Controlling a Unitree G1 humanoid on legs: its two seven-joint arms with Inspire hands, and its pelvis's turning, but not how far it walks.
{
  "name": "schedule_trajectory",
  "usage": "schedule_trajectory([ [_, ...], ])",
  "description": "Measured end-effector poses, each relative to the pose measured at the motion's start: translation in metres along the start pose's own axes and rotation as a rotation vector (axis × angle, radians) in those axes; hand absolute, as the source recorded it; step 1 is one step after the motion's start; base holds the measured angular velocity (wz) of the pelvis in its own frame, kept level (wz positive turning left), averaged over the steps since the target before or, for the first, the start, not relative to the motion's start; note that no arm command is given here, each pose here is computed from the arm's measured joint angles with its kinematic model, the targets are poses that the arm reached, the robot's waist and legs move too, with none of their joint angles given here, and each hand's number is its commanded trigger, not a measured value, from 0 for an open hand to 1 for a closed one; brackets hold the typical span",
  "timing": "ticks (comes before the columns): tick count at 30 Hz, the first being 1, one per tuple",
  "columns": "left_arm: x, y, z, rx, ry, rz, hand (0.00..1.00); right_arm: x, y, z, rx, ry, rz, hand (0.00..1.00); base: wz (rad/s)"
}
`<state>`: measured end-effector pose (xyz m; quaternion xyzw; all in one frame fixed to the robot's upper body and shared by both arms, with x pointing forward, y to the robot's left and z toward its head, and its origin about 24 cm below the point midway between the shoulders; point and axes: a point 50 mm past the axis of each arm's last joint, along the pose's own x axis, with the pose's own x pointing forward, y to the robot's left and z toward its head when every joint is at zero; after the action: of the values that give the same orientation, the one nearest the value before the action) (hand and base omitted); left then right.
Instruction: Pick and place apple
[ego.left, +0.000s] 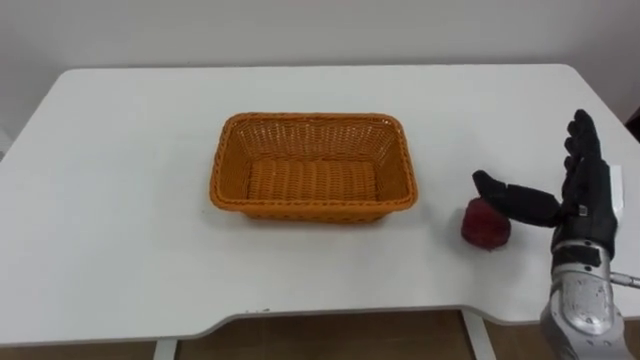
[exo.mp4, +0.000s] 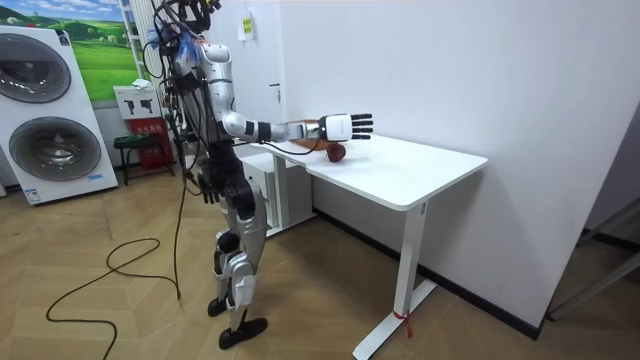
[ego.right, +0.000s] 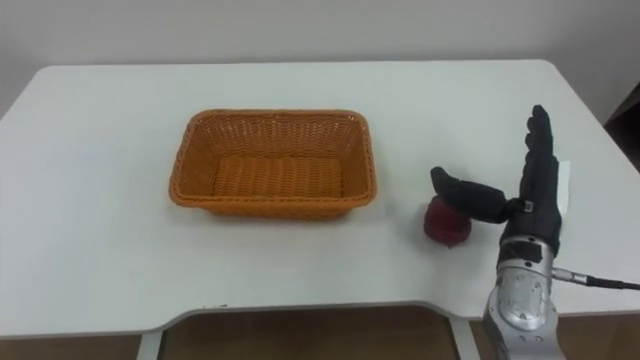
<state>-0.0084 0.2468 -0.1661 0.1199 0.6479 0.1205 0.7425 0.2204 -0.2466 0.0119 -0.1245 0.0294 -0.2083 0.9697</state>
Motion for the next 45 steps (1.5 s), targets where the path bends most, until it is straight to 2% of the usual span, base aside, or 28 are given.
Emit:
schedule_trajectory([
  [8, 0.001, 0.003, 0.004, 0.003, -0.011, 0.006, 0.0, -0.007, 0.016, -0.012, -0.081, 0.032, 0.14, 0.0, 0.0],
  [28, 0.001, 0.002, 0.007, 0.023, -0.015, -0.004, 0.0, -0.013, 0.032, -0.014, -0.09, 0.04, 0.275, 0.0, 0.0],
  [33, 0.001, 0.002, 0.009, 0.022, -0.024, -0.006, 0.0, -0.02, 0.029, -0.039, -0.138, 0.139, 0.288, 0.02, 0.0],
  [34, 0.001, 0.002, 0.01, 0.021, -0.029, -0.006, 0.0, -0.026, 0.029, -0.046, -0.155, 0.167, 0.296, 0.22, 0.0],
  [35, 0.001, 0.002, 0.009, 0.022, -0.027, -0.005, 0.0, -0.025, 0.031, -0.044, -0.156, 0.154, 0.304, 0.47, 0.0],
  [36, 0.001, 0.003, 0.009, 0.022, -0.027, -0.004, 0.0, -0.025, 0.031, -0.044, -0.159, 0.155, 0.305, 0.97, 0.0],
  [37, 0.001, 0.003, 0.01, 0.02, -0.033, -0.002, 0.0, -0.026, 0.03, -0.044, -0.161, 0.157, 0.304, 1.0, 0.0],
  [45, 0.001, 0.003, 0.009, 0.019, -0.036, -0.011, 0.0, -0.017, 0.015, -0.044, -0.203, 0.134, 0.234, 1.0, 0.0],
])
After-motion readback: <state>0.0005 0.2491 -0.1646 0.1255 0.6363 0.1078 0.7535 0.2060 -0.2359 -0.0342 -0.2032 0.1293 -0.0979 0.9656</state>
